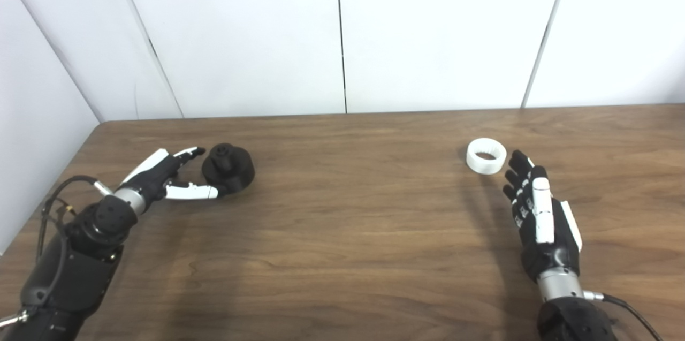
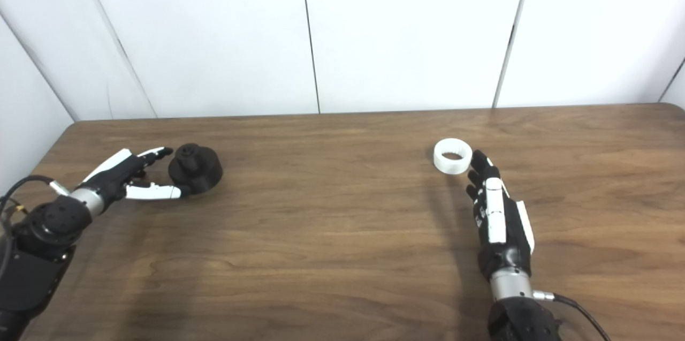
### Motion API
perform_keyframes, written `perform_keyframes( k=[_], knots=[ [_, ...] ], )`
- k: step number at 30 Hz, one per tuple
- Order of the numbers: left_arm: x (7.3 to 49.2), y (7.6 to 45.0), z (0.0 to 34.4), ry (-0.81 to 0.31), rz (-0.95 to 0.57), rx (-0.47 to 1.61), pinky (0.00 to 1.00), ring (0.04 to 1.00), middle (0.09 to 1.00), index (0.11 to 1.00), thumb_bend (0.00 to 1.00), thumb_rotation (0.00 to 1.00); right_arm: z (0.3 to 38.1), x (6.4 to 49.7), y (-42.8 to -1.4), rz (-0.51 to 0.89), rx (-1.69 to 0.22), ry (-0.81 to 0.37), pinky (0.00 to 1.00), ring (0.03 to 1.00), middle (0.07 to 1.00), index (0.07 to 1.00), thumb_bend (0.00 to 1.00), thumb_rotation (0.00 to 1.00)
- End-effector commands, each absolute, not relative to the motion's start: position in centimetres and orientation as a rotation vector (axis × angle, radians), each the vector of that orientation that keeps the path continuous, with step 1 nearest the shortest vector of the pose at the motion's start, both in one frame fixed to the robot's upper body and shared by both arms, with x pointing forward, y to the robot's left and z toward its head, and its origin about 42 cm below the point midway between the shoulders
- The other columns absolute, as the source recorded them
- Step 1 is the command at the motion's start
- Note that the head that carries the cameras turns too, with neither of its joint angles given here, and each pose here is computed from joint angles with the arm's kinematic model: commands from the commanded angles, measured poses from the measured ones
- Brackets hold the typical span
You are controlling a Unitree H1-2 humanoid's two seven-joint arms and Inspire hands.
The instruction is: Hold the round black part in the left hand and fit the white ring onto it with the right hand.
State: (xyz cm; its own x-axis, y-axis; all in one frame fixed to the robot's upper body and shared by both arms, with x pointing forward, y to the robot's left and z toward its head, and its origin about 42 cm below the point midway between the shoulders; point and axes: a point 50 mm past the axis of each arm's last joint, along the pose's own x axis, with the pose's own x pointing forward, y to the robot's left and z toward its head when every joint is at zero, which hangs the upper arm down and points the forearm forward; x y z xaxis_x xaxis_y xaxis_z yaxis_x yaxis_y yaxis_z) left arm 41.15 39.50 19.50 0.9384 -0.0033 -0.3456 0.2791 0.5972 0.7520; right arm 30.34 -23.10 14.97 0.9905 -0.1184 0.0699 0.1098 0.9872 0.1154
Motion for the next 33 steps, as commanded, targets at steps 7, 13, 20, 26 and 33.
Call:
perform_keyframes(
  k=[7, 13, 20, 26, 33],
  knots=[
    [43.5, 39.9, 23.0, 0.274, -0.147, 0.985, 0.96, 1.000, 0.997, 0.972, 1.00, 0.41, 16.5, 30.7, -22.8, -0.107, 0.107, -0.142, 0.97, 0.966, 0.950, 0.917, 0.49, 1.00],
    [44.1, 39.4, 23.2, 0.282, -0.148, 0.996, 0.96, 1.000, 1.000, 0.969, 1.00, 0.40, 16.4, 30.7, -23.0, -0.113, 0.099, -0.140, 0.97, 0.970, 0.948, 0.913, 0.50, 1.00],
    [44.6, 38.5, 23.4, 0.268, -0.163, 1.012, 0.96, 1.000, 1.000, 0.967, 1.00, 0.41, 16.4, 30.6, -23.0, -0.117, 0.098, -0.138, 0.98, 0.978, 0.952, 0.915, 0.50, 1.00],
    [44.9, 37.9, 23.3, 0.258, -0.177, 1.015, 0.96, 1.000, 0.994, 0.966, 1.00, 0.42, 16.4, 30.6, -23.1, -0.119, 0.083, -0.138, 0.97, 0.977, 0.954, 0.914, 0.51, 1.00],
    [45.1, 37.2, 23.1, 0.253, -0.192, 1.019, 0.97, 1.000, 0.991, 0.958, 1.00, 0.42, 16.4, 30.5, -23.3, -0.124, 0.088, -0.135, 0.97, 0.983, 0.949, 0.914, 0.53, 0.99]
  ],
)
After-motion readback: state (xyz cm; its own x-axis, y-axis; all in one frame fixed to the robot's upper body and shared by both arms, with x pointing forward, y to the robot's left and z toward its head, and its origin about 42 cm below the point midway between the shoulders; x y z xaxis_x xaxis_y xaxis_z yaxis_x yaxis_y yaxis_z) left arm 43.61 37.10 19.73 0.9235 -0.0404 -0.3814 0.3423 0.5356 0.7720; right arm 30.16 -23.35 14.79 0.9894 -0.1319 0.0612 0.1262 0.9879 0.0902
